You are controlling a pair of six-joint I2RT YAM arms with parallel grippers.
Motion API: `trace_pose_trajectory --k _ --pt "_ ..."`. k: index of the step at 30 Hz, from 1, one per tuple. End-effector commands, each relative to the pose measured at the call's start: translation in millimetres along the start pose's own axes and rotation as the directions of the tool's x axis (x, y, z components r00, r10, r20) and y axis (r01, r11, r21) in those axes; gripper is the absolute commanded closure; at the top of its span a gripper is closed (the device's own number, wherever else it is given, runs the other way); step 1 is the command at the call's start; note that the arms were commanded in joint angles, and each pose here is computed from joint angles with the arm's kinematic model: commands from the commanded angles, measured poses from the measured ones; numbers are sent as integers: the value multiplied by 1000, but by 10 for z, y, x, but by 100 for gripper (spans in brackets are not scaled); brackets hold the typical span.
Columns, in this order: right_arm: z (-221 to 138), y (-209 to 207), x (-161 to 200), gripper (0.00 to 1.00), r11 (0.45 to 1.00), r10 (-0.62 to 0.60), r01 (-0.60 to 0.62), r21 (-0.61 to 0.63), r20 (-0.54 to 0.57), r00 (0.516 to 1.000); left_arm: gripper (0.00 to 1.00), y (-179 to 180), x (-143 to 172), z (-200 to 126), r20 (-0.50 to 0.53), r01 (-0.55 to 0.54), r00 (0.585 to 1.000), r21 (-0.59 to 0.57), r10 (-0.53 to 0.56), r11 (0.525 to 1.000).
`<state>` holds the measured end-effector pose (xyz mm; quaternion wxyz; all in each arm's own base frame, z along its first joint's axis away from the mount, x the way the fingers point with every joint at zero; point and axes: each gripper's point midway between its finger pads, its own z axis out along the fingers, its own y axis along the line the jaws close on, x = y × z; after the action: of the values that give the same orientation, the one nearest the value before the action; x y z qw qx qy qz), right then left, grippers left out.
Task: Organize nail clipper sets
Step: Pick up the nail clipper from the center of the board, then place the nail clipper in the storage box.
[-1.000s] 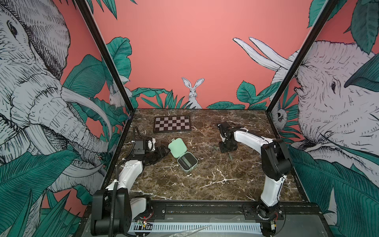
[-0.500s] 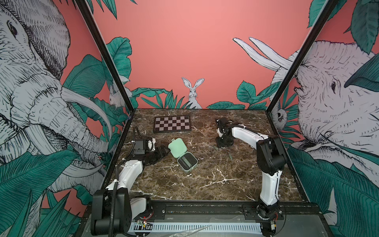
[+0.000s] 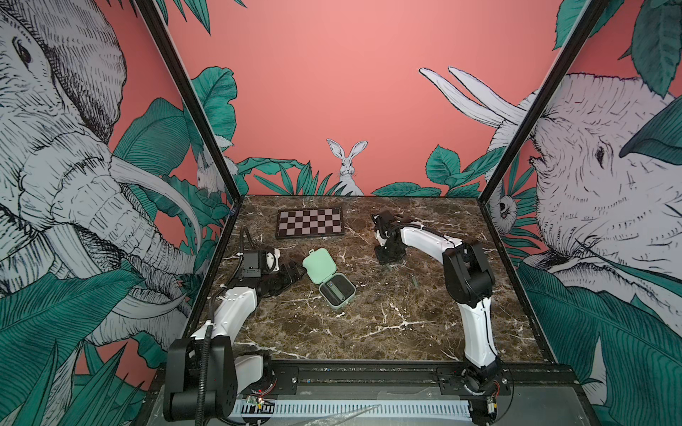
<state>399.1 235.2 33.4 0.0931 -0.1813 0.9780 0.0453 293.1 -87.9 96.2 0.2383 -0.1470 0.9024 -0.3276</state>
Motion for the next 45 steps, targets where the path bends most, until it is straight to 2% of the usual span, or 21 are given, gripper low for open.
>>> trace_pose_trajectory --k 1,12,17,21,27,32,36,40,45 --pt "63 2 24 66 1000 -6 7 13 -35 999 17 6 -21 5 10 0 1000 5 0 1000" --pt "76 49 45 78 999 -30 32 32 -46 998 16 -3 -20 0 10 -2 1000 8 2 1000" --pt "-20 155 58 87 999 -42 42 26 -33 999 11 -11 -24 -5 11 -5 1000 9 5 1000" --pt "-252 406 23 89 997 -80 80 15 15 997 1 -31 -37 -33 11 -24 1000 6 24 1000" --pt "-583 984 13 89 979 -203 204 -5 78 976 1 -124 -28 -169 22 -81 996 8 81 997" --pt "-625 1441 64 89 952 -297 301 -56 70 952 1 -243 143 -236 5 -167 986 5 167 986" --pt "-574 1729 113 90 931 -345 351 -100 70 936 1 -333 418 -246 -19 -251 968 -12 251 968" --pt "-499 1892 163 90 919 -370 375 -121 62 927 1 -252 646 -294 3 -257 966 -14 257 966" --pt "-390 2000 245 90 909 -393 395 -131 43 919 1 -46 868 -318 1 -199 980 -31 199 980"
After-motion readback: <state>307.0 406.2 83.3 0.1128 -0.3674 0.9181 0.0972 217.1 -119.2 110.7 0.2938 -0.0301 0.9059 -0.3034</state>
